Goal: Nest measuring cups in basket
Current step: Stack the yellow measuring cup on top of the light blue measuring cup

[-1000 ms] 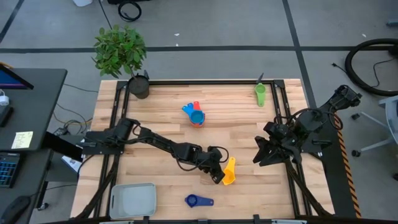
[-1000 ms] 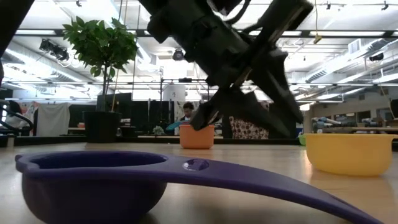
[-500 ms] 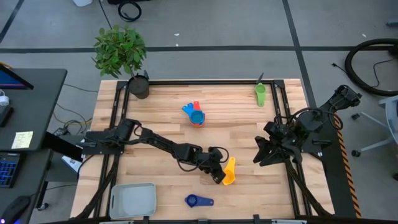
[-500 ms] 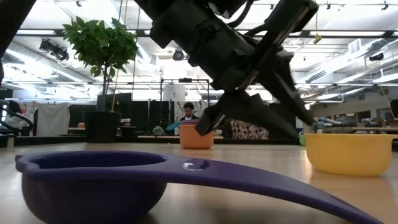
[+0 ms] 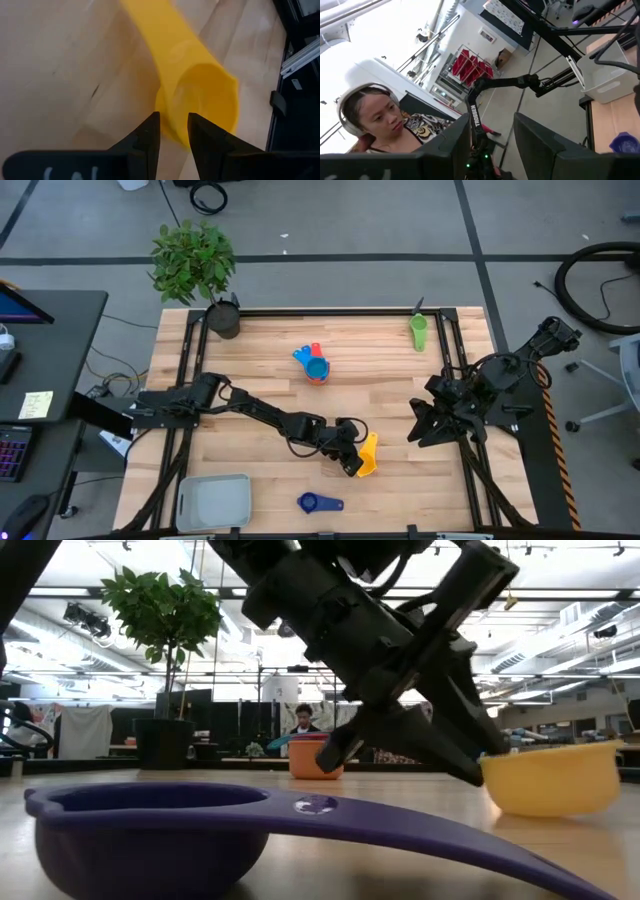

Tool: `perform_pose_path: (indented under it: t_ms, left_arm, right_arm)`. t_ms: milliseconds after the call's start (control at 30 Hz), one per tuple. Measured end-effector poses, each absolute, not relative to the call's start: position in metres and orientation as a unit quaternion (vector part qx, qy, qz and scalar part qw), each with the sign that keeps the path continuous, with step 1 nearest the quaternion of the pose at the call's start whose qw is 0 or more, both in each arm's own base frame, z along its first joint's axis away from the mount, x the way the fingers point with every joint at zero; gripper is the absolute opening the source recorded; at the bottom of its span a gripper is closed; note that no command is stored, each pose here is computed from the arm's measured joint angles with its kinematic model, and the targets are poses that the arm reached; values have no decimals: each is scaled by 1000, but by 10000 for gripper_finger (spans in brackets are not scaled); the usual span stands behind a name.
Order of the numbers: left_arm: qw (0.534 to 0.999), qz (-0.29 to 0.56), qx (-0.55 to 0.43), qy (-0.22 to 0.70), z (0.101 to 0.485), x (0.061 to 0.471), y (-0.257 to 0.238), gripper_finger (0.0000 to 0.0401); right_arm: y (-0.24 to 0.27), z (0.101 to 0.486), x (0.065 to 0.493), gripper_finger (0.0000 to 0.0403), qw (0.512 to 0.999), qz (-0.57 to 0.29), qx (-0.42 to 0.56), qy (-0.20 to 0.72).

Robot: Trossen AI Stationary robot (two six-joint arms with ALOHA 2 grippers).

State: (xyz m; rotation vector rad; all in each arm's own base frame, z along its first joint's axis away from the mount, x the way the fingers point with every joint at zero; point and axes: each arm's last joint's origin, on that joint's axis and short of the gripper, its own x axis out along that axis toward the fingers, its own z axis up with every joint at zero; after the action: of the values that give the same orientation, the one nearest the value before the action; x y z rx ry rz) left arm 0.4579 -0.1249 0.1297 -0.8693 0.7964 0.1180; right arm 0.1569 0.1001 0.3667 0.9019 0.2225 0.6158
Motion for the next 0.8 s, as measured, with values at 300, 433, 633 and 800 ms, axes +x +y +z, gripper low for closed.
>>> perform_pose_path:
  t_ms: [300,433,633,800]
  left_arm:
    - [833,60,-399,377,128,458,-124,97]
    - [838,57,-383,383,120,458,-125,74]
    - [837,48,-385,385,115,460,-126,20]
    - [839,48,-388,379,114,462,-124,13]
  right_arm:
    - [100,367,157,155,849,294,427,102]
    - [100,367,157,155,849,294,427,102]
    - [100,369,157,155,848,296,429,96]
    - [100,369,157,155,848,298,429,93]
